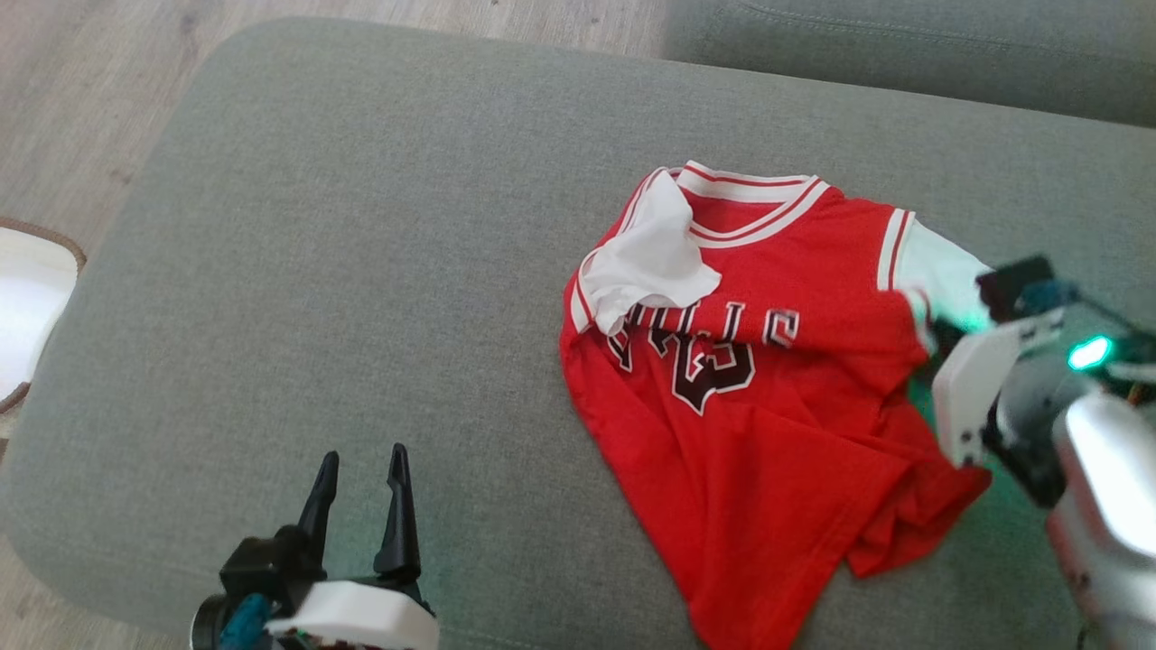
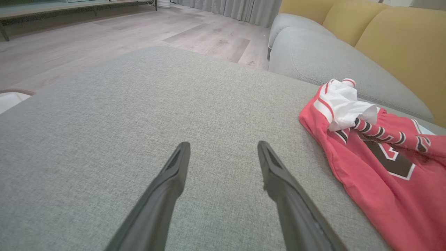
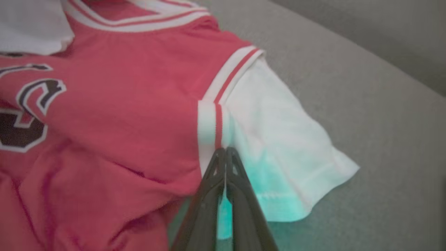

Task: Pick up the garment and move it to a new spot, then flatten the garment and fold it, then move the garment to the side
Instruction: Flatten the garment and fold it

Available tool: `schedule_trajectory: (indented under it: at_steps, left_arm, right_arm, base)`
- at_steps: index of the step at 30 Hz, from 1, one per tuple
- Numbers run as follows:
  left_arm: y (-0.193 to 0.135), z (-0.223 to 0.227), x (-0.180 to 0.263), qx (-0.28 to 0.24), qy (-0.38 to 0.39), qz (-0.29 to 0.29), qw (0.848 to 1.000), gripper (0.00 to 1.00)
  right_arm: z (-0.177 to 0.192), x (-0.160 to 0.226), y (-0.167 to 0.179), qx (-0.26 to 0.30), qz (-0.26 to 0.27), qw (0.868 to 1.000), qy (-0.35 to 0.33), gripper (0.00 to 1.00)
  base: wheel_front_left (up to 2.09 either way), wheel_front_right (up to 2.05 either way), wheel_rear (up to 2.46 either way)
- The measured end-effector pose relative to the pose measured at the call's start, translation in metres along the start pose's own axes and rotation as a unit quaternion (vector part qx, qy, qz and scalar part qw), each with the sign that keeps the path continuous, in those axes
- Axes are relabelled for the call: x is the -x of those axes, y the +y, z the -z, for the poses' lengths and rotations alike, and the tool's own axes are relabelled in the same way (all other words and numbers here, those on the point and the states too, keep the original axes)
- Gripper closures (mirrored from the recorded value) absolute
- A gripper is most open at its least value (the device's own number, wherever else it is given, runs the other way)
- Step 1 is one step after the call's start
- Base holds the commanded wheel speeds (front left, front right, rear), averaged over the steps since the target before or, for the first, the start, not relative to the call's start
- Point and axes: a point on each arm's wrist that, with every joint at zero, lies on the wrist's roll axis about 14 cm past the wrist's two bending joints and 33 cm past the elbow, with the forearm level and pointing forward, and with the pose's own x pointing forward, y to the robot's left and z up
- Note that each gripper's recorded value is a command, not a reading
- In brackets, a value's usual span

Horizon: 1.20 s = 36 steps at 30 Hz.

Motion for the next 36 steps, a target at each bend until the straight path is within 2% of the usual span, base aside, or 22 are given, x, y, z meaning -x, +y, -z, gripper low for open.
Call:
schedule_trajectory:
  at_steps: [9, 14, 19, 22, 25, 26, 27, 36]
  left_arm:
    - [-0.001, -0.001, -0.003, 0.003, -0.004, 0.0, 1.0, 0.0]
    - [0.003, 0.0, -0.004, 0.004, -0.004, -0.009, 1.0, 0.0]
    - [0.008, 0.004, -0.002, 0.011, 0.002, -0.023, 1.0, 0.0]
    - [0.012, 0.007, -0.002, 0.008, 0.006, -0.032, 0.999, 0.0]
    - [0.014, 0.008, -0.004, 0.008, 0.009, -0.035, 0.999, 0.0]
    - [0.014, 0.008, -0.005, 0.008, 0.008, -0.035, 0.999, 0.0]
    - [0.013, 0.007, -0.006, 0.008, 0.008, -0.035, 0.999, 0.0]
    - [0.0, 0.005, -0.012, 0.004, 0.004, -0.01, 1.0, 0.0]
  right_arm:
    - [-0.09, -0.007, -0.055, 0.079, 0.069, 0.992, -0.07, 1.0]
    - [-0.162, -0.007, -0.088, 0.123, 0.12, 0.977, -0.127, 1.0]
    - [-0.23, -0.005, -0.094, 0.16, 0.144, 0.957, -0.195, 1.0]
    - [-0.241, -0.015, -0.09, 0.173, 0.145, 0.953, -0.203, 1.0]
    - [-0.228, -0.034, -0.082, 0.176, 0.133, 0.958, -0.182, 1.0]
    - [-0.223, -0.039, -0.078, 0.172, 0.127, 0.961, -0.177, 0.52]
    - [-0.22, -0.042, -0.074, 0.168, 0.121, 0.962, -0.178, 0.0]
    - [-0.183, -0.043, -0.049, 0.125, 0.081, 0.97, -0.194, 0.0]
  base:
    - [0.0, 0.0, 0.0]
    - [0.0, 0.0, 0.0]
    - [0.0, 0.0, 0.0]
    - [0.0, 0.0, 0.0]
    - [0.0, 0.0, 0.0]
    - [0.0, 0.0, 0.0]
    - [0.0, 0.0, 0.0]
    - [0.0, 0.0, 0.0]
